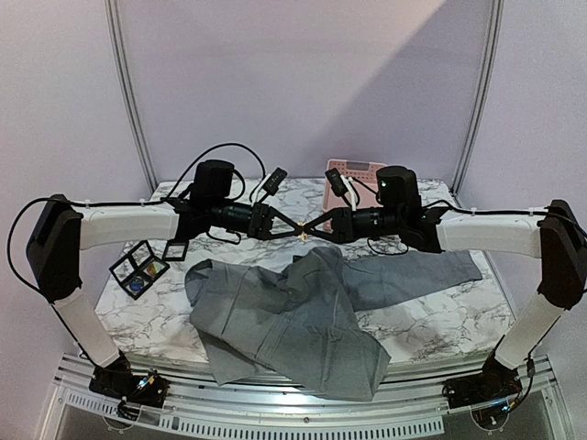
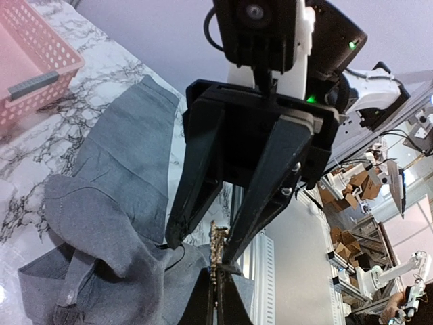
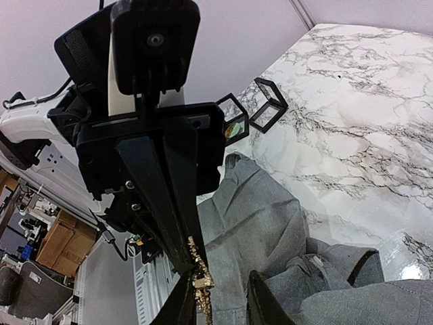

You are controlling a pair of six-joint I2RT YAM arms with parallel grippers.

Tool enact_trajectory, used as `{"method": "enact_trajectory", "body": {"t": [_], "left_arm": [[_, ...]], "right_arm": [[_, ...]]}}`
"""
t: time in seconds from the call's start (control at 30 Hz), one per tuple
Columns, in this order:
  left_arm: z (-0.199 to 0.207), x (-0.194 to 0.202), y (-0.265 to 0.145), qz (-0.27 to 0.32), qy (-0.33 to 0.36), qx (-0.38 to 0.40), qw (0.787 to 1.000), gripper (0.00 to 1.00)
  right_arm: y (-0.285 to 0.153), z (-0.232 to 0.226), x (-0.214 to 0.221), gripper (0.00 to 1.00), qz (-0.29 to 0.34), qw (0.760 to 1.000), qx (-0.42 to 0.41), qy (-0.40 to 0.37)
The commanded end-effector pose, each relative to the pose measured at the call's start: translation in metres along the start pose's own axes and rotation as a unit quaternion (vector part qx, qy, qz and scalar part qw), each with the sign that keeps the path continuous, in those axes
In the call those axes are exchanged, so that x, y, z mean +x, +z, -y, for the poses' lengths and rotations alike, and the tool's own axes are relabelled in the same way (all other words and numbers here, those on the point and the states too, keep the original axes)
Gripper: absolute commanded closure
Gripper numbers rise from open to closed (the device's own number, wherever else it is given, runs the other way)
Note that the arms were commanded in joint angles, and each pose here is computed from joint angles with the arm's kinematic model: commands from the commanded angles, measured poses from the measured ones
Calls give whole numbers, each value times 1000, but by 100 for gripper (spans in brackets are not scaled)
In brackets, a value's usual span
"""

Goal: Remove the brooch from the garment

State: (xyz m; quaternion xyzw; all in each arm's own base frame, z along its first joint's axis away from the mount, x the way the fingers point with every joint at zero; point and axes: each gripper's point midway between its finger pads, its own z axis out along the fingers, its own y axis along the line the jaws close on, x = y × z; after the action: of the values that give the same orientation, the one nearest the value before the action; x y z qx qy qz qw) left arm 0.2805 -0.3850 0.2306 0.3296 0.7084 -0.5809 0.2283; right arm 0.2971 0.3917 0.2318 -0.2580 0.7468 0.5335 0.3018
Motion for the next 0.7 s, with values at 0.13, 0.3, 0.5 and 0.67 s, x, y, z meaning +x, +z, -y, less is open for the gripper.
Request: {"method": "enact_trajectory", "body": {"t": [0.13, 0.3, 0.5, 0.67], "left_arm": [[23, -15, -7, 9, 33, 27, 999, 100], [15, -16, -10, 12, 25, 13, 1000, 100], [11, -17, -10, 13, 18, 8, 1000, 100], [9, -16, -10, 13, 16, 6, 1000, 100]], "right_arm": [[-14, 37, -2, 76, 23, 997, 73, 33], [-16, 38, -3, 76, 26, 996, 75, 32], [-18, 33, -3, 76, 27, 997, 68, 28], [-17, 26, -4, 76, 27, 998, 46, 20]]}}
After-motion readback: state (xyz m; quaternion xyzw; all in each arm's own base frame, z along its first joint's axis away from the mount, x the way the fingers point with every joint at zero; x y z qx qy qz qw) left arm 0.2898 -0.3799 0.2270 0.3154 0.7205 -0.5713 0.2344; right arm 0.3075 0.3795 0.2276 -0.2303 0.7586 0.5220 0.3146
